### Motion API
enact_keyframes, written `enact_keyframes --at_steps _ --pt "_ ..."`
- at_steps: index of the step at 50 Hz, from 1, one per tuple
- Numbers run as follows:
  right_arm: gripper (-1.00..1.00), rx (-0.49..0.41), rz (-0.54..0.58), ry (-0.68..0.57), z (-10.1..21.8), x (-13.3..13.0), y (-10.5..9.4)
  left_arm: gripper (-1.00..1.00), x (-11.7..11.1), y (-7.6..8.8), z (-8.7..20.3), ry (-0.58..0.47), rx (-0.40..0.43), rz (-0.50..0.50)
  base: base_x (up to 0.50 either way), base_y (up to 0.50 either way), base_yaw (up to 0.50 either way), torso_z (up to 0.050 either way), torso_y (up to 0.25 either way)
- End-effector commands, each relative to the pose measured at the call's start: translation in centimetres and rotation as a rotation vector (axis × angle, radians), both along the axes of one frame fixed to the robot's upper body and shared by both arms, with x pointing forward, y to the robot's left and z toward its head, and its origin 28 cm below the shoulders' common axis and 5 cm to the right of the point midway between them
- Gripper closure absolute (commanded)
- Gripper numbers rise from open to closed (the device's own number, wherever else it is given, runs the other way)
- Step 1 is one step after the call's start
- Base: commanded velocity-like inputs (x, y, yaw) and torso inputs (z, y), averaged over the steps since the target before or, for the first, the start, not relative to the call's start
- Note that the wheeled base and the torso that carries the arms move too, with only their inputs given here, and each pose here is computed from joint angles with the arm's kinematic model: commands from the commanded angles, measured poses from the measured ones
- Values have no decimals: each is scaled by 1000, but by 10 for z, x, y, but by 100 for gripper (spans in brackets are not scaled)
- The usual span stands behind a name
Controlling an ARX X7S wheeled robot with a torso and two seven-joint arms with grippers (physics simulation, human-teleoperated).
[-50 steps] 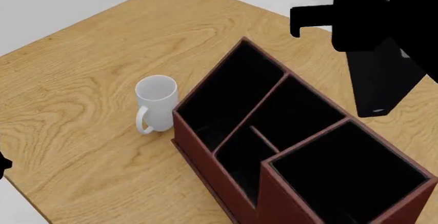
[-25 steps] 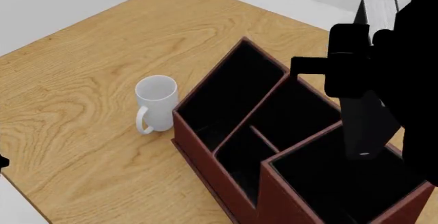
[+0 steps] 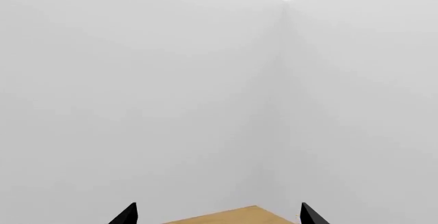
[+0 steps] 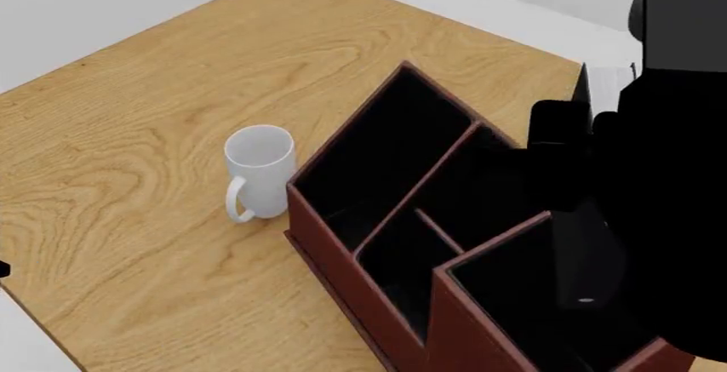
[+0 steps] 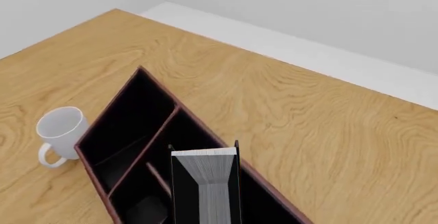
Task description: Pick up the book and place it in the right compartment of the caddy.
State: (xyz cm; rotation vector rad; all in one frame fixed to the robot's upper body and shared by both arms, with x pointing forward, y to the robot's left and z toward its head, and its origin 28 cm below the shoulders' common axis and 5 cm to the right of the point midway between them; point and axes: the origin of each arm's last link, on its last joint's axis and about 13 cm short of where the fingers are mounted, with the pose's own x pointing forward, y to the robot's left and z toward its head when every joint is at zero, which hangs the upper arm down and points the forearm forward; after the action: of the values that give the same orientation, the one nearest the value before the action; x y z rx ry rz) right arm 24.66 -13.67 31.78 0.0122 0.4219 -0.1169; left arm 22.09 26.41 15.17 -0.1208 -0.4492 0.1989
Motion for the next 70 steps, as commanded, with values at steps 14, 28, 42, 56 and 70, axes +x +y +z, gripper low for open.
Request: enact_keyframes --at_steps 14,28,42,56,70 --pt "100 19 -31 32 -23 2 -6 -100 -1 1 1 -3 -5 1 0 0 0 0 1" --pt "100 2 -48 71 -27 -2 -8 -100 -2 1 2 -5 -8 0 0 0 0 0 1" --pt "100 -4 -40 96 -34 9 -6 -100 -2 2 2 -5 -14 5 0 0 0 1 1" --pt "100 12 -53 122 -49 19 -10 -100 0 2 2 -3 -11 6 0 0 0 0 1" --pt "100 18 -46 142 -64 32 -9 -100 0 2 2 -3 -10 7 0 0 0 1 1"
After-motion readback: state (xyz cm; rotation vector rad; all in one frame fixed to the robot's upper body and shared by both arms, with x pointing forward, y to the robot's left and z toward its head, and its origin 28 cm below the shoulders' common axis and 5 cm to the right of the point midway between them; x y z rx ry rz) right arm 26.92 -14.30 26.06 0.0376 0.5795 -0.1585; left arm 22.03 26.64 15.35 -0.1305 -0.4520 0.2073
